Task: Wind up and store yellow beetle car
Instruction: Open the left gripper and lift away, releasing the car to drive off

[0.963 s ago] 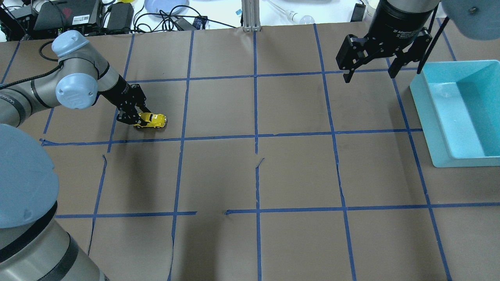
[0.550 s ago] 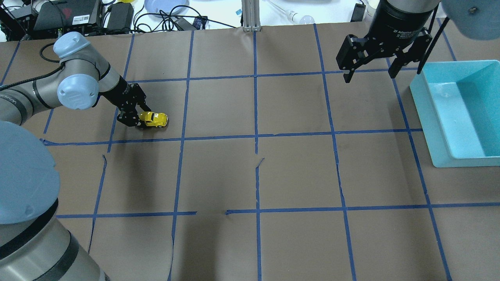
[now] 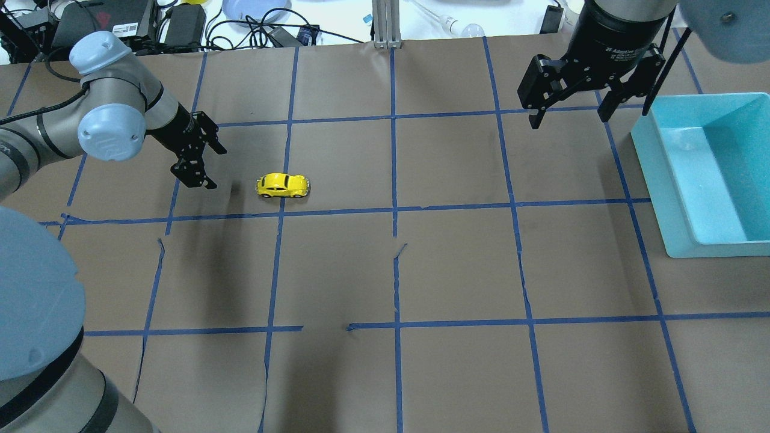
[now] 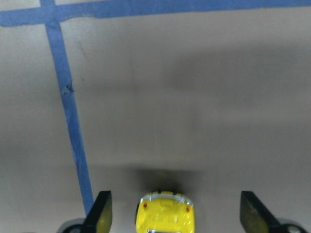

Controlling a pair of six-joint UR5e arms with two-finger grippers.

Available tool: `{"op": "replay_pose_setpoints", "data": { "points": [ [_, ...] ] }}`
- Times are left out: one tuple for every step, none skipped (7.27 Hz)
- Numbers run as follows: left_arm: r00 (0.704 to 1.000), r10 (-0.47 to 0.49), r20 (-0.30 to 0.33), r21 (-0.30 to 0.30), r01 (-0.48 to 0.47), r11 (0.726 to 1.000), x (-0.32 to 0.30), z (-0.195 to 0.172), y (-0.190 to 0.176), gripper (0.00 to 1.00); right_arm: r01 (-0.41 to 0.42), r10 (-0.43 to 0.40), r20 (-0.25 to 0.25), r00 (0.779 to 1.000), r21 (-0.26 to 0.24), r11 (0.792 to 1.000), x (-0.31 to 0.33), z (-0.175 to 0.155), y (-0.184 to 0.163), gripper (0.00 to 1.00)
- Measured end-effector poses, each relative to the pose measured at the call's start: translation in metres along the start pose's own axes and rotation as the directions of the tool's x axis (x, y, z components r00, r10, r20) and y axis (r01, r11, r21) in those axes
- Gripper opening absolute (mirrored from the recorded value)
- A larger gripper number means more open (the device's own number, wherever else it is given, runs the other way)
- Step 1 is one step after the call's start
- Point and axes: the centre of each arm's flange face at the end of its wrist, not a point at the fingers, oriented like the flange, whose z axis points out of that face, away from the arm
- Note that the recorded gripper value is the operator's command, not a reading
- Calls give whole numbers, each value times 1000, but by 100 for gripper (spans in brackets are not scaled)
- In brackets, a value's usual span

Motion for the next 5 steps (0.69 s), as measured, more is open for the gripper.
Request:
{"op": "replay_pose_setpoints", "data": {
  "points": [
    [994,110,-25,50,-109,993,0,-27,5,98,0,0,0,1000,0,1000,0,0,0,100],
    [961,277,-16,121,-273,954,-4,-57,7,100,0,0,1,1000,0,1000,0,0,0,100],
    [882,470,37,184,-468,864,-12,-89,9,100,-1,1,2,1000,1,1000,0,0,0,100],
    [793,604,83,213,-606,767,-21,-115,17,100,-2,2,0,1000,4,1000,0,0,-1,100],
    [723,682,107,219,-687,693,-29,-134,29,100,-5,5,-2,1000,7,1000,0,1,-2,100]
  ]
}}
